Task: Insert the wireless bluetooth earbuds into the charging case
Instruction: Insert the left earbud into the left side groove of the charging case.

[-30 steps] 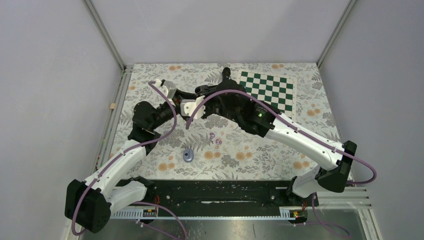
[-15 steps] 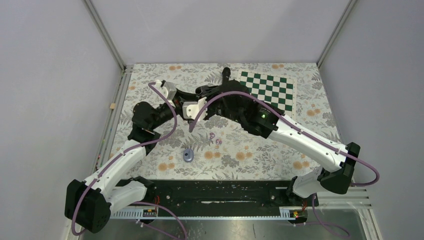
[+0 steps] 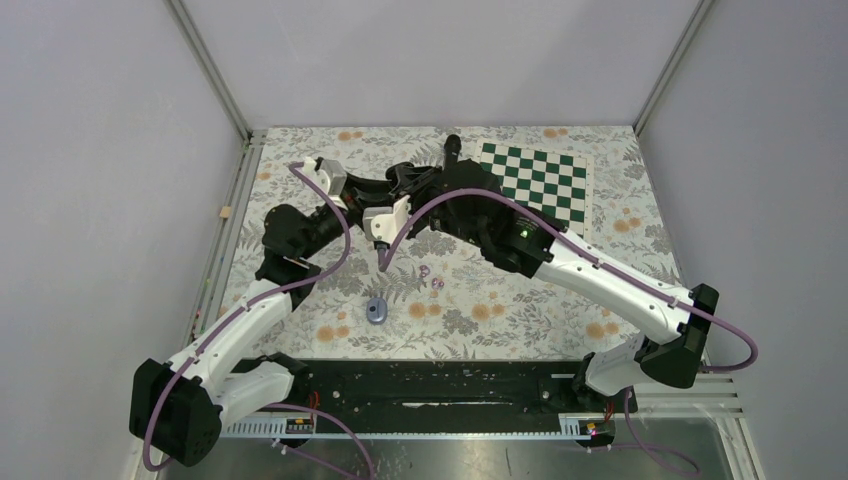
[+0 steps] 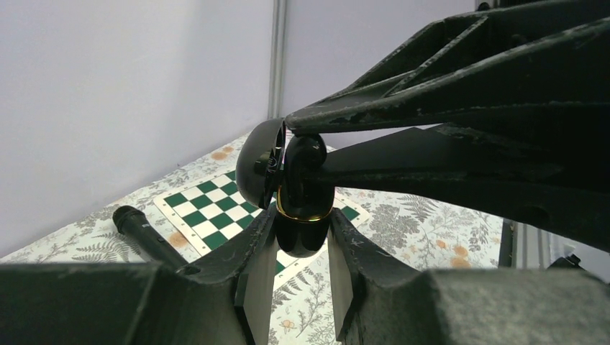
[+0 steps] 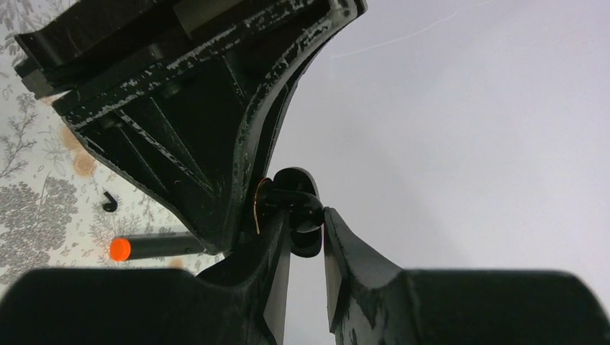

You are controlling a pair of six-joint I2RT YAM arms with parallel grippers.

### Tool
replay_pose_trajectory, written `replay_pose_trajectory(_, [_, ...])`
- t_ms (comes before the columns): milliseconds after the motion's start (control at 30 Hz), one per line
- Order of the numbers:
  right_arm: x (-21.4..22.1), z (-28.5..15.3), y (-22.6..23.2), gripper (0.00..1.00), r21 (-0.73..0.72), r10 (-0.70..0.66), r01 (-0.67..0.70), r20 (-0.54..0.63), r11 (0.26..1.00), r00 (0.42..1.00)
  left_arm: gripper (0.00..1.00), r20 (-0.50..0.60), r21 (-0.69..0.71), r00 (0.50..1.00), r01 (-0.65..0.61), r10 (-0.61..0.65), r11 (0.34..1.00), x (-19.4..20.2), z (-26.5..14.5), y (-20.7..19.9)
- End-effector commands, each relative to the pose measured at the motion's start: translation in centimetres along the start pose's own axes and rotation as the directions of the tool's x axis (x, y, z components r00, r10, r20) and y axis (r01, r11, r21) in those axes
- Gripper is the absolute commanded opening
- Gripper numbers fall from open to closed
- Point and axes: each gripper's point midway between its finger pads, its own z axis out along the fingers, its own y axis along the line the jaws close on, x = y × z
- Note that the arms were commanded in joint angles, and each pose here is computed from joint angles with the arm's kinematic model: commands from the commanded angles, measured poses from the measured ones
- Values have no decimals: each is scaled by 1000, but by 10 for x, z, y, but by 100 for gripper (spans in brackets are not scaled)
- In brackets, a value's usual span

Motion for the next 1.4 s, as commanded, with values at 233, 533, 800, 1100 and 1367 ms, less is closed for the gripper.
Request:
replay_pose_trajectory(233, [-19, 11, -9, 0, 107, -110, 100, 95, 989, 989, 0, 179, -24, 979, -94, 96, 995, -55, 7, -2])
replay_pose_trajectory(533, [-22, 15, -10, 0, 195, -228, 205, 106, 959, 968, 0, 185, 31, 952, -254, 245, 967, -45, 2, -16])
replay_pose_trajectory(800, [-22, 17, -2, 0, 209, -279, 252, 108, 945, 954, 0, 202, 52, 923, -344, 328, 937, -47, 3, -19])
replay_pose_trajectory(1100, [-17, 13, 1, 10, 197, -293, 272, 85, 942, 953, 0, 205, 53, 922, -344, 327, 937, -47, 2, -20])
replay_pose_trajectory(1367, [-12, 4, -6, 19, 168, -243, 230, 58, 959, 968, 0, 185, 85, 929, -341, 322, 936, -41, 3, -24])
